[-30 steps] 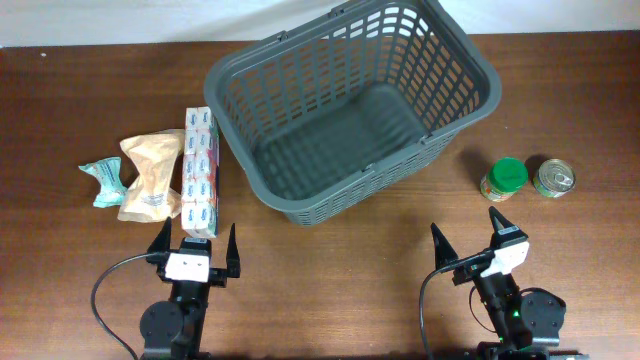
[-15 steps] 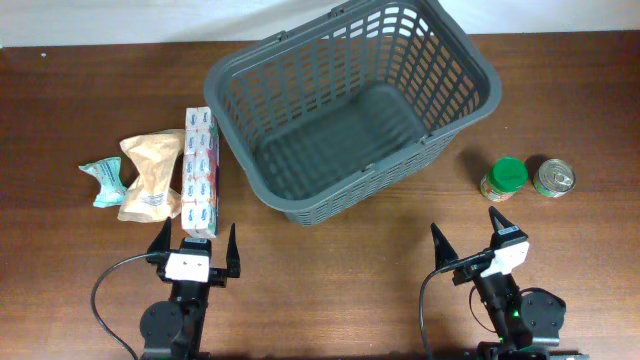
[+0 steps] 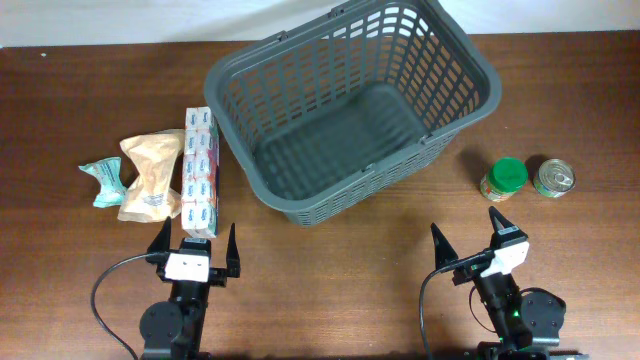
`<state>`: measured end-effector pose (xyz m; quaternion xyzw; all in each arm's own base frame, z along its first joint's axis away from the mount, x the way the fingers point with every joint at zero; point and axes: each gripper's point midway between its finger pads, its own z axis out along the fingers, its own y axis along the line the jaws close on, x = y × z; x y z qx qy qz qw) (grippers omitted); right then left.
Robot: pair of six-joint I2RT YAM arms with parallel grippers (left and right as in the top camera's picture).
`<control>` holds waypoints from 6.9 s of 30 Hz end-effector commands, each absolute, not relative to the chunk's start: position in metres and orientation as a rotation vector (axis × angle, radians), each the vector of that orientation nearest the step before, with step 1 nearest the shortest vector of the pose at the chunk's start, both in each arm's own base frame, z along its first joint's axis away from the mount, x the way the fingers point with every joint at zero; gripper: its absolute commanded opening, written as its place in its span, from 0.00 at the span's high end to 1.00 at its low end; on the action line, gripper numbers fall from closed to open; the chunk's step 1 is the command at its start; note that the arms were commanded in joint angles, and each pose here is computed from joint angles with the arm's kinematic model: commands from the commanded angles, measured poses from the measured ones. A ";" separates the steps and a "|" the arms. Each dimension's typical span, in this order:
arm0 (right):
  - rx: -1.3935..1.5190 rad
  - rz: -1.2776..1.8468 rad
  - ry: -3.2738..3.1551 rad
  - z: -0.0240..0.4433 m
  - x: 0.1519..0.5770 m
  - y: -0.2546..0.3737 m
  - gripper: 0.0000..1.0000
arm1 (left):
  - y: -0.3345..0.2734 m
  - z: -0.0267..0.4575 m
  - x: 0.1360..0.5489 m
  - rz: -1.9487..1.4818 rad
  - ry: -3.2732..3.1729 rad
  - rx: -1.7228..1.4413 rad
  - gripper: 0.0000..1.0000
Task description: Pack container
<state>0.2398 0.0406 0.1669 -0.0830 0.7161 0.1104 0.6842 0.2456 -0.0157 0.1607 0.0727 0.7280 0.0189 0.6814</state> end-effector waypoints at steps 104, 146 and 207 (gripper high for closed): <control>0.041 0.201 2.571 0.290 0.424 0.043 0.96 | -0.225 0.244 0.193 -0.305 2.628 1.533 0.98; 0.048 0.189 2.782 0.236 0.393 0.041 0.96 | -0.181 0.220 0.282 0.196 2.635 1.232 0.98; 0.261 0.641 2.509 0.242 0.519 -0.008 0.96 | 0.064 0.307 0.386 0.383 2.602 -0.011 0.88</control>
